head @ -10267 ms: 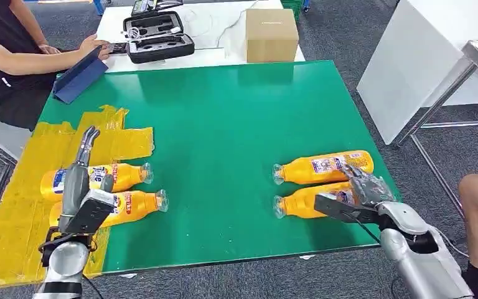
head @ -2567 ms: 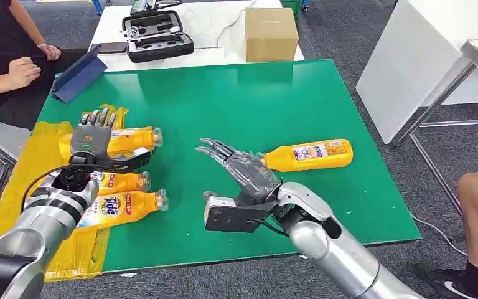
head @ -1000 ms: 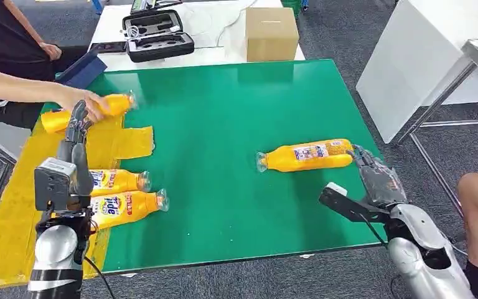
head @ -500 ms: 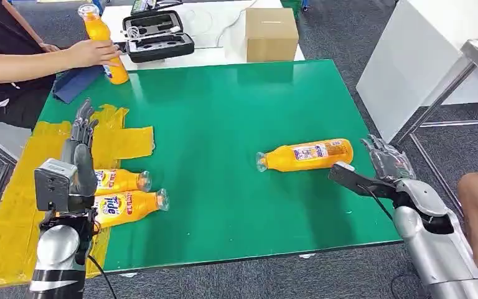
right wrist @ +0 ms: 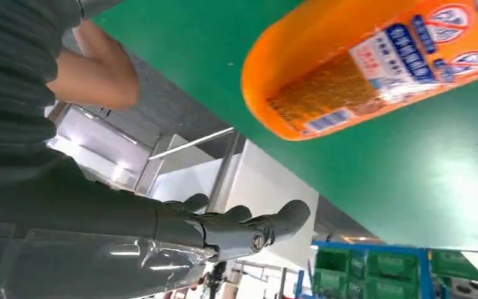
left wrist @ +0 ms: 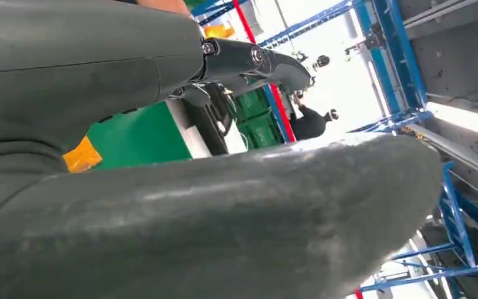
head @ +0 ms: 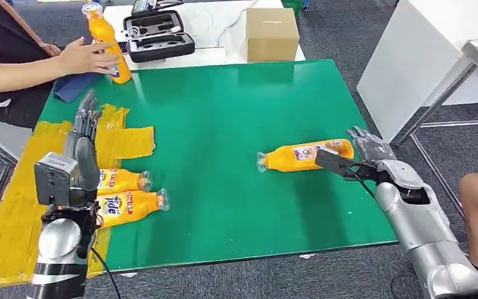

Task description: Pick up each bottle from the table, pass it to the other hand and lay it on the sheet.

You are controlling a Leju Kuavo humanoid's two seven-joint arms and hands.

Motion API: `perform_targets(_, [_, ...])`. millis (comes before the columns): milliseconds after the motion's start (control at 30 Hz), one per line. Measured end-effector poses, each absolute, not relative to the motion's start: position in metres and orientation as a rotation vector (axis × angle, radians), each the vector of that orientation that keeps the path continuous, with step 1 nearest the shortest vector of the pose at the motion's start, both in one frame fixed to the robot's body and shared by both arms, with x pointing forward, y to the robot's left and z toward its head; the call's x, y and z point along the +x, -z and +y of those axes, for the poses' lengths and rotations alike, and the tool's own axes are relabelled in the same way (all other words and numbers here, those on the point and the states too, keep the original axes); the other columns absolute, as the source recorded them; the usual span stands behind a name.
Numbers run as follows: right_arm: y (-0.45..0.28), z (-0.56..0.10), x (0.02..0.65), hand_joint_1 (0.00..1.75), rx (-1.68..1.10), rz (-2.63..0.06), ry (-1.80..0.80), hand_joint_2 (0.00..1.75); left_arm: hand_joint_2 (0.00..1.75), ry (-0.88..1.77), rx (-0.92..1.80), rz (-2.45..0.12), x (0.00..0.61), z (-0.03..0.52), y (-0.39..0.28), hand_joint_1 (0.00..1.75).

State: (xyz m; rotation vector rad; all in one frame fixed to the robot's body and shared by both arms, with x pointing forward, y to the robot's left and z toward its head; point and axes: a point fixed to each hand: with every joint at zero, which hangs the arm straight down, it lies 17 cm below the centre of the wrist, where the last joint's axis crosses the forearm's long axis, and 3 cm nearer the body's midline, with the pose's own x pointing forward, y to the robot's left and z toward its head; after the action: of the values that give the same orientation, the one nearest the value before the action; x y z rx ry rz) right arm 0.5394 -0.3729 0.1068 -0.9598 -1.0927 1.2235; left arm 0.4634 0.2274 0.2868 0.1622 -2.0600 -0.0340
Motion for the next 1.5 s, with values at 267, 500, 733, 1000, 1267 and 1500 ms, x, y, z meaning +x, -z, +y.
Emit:
perform_targets(267, [-0.096,-0.361,0.545,0.0,-0.943,-1.066,-1.274,1.75,0.0,0.03,0.154,-2.065,0.464,0.227,-0.289,0.0])
perform_targets(500, [-0.082,-0.34,0.554,0.0,-0.924,-1.036,-1.338,1.75,0.0,0.013,0.135,-2.074,0.466,0.227,-0.295,0.0])
perform_targets(733, [-0.073,-0.327,0.564,0.0,-0.916,-0.993,-1.418,1.75,0.0,-0.005,0.11,-2.08,0.469,0.228,-0.299,0.0])
perform_targets(1000, [-0.067,-0.328,0.575,0.0,-0.927,-0.884,-1.52,1.75,0.0,-0.01,0.085,-2.073,0.474,0.226,-0.299,0.0])
perform_targets(1267, [-0.05,-0.347,0.57,0.0,-0.922,-0.757,-1.596,1.75,0.0,-0.012,0.081,-2.065,0.476,0.228,-0.295,0.0])
perform_targets(1500, [-0.037,-0.359,0.562,0.0,-0.922,-0.683,-1.649,1.75,0.0,-0.024,0.059,-2.062,0.476,0.228,-0.295,0.0])
